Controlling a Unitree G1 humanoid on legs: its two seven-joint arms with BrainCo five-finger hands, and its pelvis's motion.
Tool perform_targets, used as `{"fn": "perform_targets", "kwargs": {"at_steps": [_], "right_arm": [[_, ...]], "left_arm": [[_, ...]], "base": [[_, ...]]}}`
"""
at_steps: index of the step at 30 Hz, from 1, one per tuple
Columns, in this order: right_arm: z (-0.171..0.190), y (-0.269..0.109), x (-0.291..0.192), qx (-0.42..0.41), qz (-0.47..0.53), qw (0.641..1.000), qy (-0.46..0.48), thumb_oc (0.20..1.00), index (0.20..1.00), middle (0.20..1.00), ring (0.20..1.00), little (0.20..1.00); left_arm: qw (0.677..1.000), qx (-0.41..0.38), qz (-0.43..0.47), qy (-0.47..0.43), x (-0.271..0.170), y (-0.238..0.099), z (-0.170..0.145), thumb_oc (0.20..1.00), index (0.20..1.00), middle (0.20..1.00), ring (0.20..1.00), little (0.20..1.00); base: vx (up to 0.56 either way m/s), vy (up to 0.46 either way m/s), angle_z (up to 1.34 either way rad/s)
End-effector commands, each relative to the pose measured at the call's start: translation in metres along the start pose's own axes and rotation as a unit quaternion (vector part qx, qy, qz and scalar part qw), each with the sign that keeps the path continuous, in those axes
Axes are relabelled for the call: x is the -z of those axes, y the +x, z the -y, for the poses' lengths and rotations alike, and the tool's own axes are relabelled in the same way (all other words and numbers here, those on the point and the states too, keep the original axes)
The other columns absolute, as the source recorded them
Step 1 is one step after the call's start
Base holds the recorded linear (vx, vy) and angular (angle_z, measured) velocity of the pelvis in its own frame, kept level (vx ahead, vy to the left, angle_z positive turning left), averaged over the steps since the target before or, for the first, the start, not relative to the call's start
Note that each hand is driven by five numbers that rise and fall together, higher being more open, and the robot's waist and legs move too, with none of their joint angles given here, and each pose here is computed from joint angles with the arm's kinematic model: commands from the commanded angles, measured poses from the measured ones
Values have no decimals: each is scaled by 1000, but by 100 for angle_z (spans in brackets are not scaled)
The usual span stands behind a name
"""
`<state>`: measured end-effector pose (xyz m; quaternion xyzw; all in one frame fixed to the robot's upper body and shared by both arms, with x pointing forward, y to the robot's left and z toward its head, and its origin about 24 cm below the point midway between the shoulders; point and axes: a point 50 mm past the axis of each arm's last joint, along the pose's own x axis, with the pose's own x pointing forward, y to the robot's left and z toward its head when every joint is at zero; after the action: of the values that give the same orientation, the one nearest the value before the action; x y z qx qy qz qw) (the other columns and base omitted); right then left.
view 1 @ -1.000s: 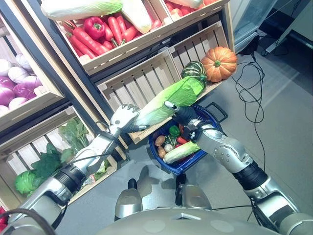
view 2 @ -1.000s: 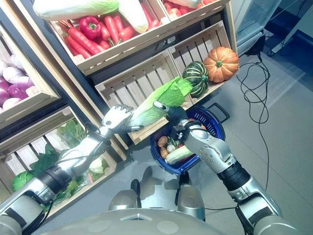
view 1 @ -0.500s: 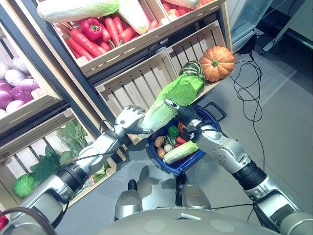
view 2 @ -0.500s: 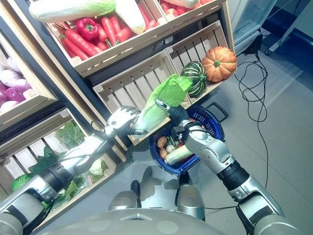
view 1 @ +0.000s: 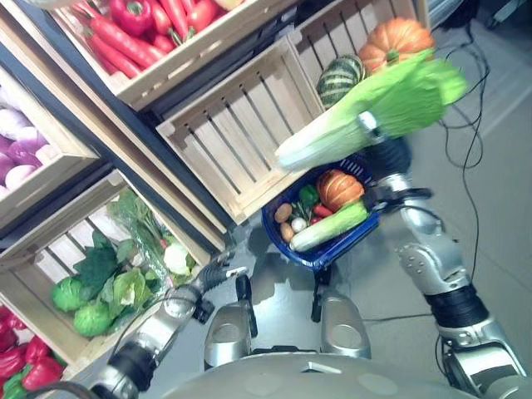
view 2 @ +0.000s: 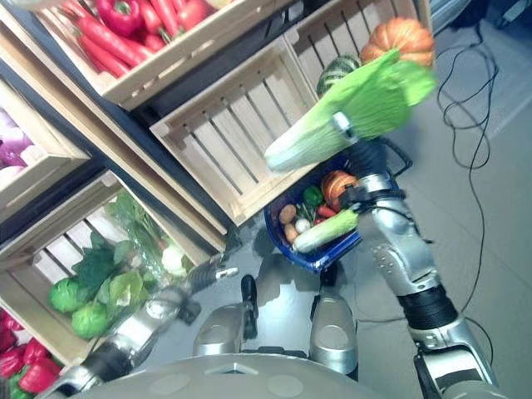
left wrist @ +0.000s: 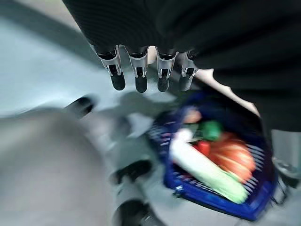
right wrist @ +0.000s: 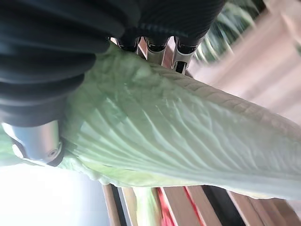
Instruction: Pick up fruits and vegetables into the basket
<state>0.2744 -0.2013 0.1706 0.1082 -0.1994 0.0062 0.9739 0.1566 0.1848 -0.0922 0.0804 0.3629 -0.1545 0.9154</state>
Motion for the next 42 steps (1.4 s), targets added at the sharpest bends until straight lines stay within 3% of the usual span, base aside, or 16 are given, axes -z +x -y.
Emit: {"fn": "perform_targets", "kwargs": {"at_steps": [1, 5, 12, 21, 26, 31, 35, 42], "right_arm": [[-9, -8, -45, -24, 123, 992, 8, 200, 200, 200, 200, 200], [21, -15, -42, 40, 119, 992, -30, 200, 200, 200, 200, 200], [59, -10, -11, 144, 61, 984, -87, 200, 200, 200, 200, 200], [90, 17, 21, 240, -16, 967, -82, 200, 200, 200, 200, 200], [117, 41, 18, 282, -47, 958, -29, 200, 200, 200, 200, 200], [125, 61, 5, 267, -41, 963, 16, 200, 200, 200, 200, 200], [128, 71, 1, 237, -33, 965, 109, 200, 200, 200, 200, 200], [141, 76, 3, 249, -33, 936, 247, 200, 200, 200, 200, 200]], "left_arm": [[995, -9, 71, -62, -15, -5, -12, 1000, 1000, 1000, 1000, 1000], [987, -13, 63, -145, 5, -11, -14, 1000, 1000, 1000, 1000, 1000], [985, -28, 59, -162, 8, -12, -16, 1000, 1000, 1000, 1000, 1000], [971, -64, 43, -224, 20, -12, -23, 1000, 1000, 1000, 1000, 1000], [968, -60, 19, -245, 35, -13, -18, 1000, 1000, 1000, 1000, 1000], [971, -54, -9, -235, 48, -16, -11, 1000, 1000, 1000, 1000, 1000], [969, -61, -28, -238, 61, -21, -11, 1000, 1000, 1000, 1000, 1000], [967, -87, -27, -238, 68, -24, -14, 1000, 1000, 1000, 1000, 1000]], "base": [[-91, 16, 0], [-87, 30, -2], [-64, 11, -6], [-22, -20, 6], [-6, 13, 23], [-9, 14, 10], [-6, -12, 13], [3, -4, 6]]}}
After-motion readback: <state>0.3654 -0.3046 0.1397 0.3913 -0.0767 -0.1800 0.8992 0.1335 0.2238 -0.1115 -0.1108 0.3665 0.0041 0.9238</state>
